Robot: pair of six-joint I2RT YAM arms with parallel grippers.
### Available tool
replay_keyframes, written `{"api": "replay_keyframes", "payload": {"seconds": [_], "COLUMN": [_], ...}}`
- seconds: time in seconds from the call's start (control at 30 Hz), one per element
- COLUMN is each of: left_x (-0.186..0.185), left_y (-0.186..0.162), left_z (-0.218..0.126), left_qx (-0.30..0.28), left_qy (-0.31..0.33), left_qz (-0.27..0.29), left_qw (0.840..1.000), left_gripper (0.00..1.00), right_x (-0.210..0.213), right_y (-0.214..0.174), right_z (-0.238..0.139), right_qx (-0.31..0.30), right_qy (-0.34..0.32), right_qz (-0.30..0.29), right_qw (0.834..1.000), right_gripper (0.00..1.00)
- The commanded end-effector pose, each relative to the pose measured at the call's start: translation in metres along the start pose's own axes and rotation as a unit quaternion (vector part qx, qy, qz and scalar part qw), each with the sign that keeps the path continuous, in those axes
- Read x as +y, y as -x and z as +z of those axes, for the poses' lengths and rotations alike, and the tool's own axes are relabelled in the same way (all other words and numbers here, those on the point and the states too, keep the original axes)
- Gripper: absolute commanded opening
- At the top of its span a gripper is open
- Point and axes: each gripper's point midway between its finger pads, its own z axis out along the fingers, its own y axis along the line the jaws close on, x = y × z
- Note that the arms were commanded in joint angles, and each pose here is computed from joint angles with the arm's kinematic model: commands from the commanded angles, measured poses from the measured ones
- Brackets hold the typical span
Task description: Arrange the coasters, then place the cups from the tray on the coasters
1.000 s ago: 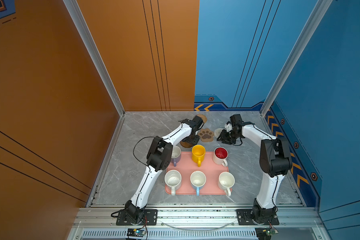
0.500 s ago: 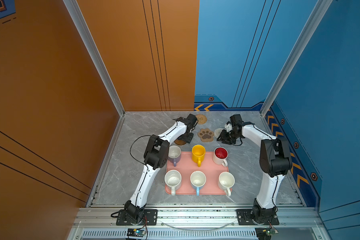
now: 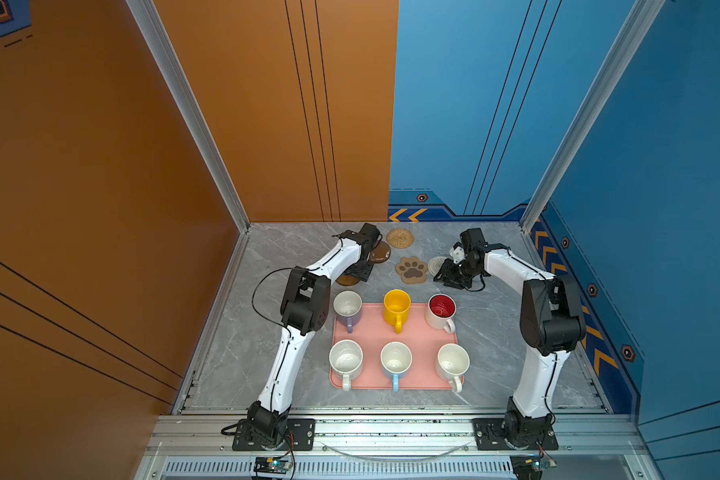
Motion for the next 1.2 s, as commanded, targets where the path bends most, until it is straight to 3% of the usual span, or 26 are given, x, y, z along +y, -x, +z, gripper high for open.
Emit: {"api": "replay_keyframes", "payload": {"seconds": [0.0, 0.73, 0.93, 1.17], "left_x": [0.020, 0.078, 0.079, 0.069], "left_y": [-0.026, -0.024, -0.007, 0.039], "left_z": [0.017, 0.026, 0.005, -0.044], "left_qx": [0.047, 0.043, 0.014, -0.067], "left_qy": [0.024, 0.052, 0.041, -0.021], "left_qz": [0.004, -0.027, -0.037, -0.057], "left_qw": [0.999, 0.997, 0.998, 0.996], "left_gripper": [0.60, 0.59, 0.60, 0.65], "right_x": [0.016, 0.018, 0.020, 0.028], "right_y": [0.003, -0.002, -0.002, 0.000], "right_z": [-0.020, -0.032, -0.037, -0.047], "right_qx": [-0.021, -0.029, -0.034, -0.045], "right_qy": [0.016, 0.017, 0.020, 0.027], "right_qz": [-0.007, -0.007, -0.008, -0.015], "right_qw": [1.000, 0.999, 0.999, 0.999], "right_gripper": [0.41, 0.41, 0.41, 0.44]}}
